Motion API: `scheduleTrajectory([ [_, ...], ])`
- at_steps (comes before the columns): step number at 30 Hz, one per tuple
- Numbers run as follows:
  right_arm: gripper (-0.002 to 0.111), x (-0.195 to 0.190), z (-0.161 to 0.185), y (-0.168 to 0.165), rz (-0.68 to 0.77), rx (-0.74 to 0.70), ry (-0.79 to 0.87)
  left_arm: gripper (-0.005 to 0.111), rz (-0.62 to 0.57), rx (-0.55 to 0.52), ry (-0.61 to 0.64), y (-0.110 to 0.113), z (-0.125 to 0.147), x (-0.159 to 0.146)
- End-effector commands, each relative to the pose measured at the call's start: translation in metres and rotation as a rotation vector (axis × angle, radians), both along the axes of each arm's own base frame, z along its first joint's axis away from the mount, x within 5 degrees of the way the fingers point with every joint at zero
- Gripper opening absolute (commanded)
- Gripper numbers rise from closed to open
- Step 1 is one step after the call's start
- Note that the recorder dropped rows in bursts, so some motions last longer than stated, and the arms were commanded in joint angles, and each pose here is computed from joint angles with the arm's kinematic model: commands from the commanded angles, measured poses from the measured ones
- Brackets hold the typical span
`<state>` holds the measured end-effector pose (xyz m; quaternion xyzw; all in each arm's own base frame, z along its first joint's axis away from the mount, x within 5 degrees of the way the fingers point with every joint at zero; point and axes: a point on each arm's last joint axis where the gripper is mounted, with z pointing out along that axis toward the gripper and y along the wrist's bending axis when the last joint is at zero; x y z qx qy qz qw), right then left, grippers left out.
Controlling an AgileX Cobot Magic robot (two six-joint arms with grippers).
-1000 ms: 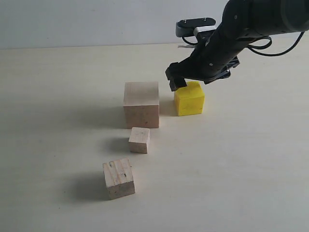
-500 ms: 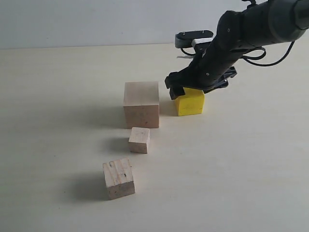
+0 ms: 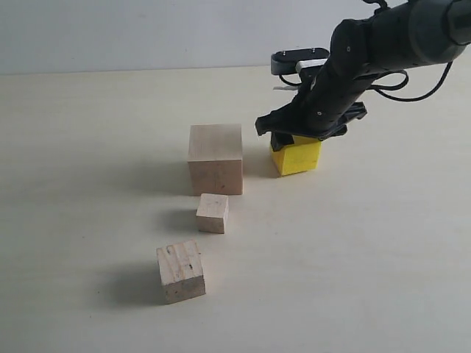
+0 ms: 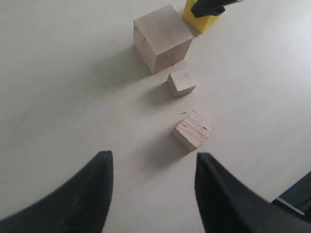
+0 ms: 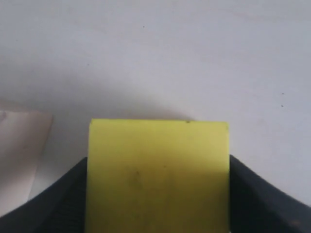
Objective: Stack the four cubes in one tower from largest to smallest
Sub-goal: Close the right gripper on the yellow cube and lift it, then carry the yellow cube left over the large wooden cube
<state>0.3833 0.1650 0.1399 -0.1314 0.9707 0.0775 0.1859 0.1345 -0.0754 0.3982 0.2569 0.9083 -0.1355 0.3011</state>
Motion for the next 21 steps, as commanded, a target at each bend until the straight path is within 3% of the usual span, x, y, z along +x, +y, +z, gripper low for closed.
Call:
scheduleTrajectory([
  [1,0.007,-0.004,0.03,-0.002,0.013,0.004,-0.034,0.051,-0.008,0.007,0.024,-0.001,-0.009,0.0],
  [3,0.0,-0.009,0.046,-0.005,0.03,-0.012,-0.044,0.051,-0.041,0.034,0.027,-0.001,-0.015,0.0],
  [9,0.0,-0.04,0.104,-0.006,0.043,0.091,0.009,0.051,-0.091,0.067,0.013,-0.001,-0.018,0.0],
  [15,0.0,-0.097,0.156,0.042,0.154,0.166,-0.031,0.051,-0.104,0.074,0.007,-0.001,-0.018,0.0],
  [21,0.0,-0.11,0.183,0.077,0.015,0.138,-0.105,0.051,-0.029,0.031,0.043,-0.001,-0.018,0.0],
])
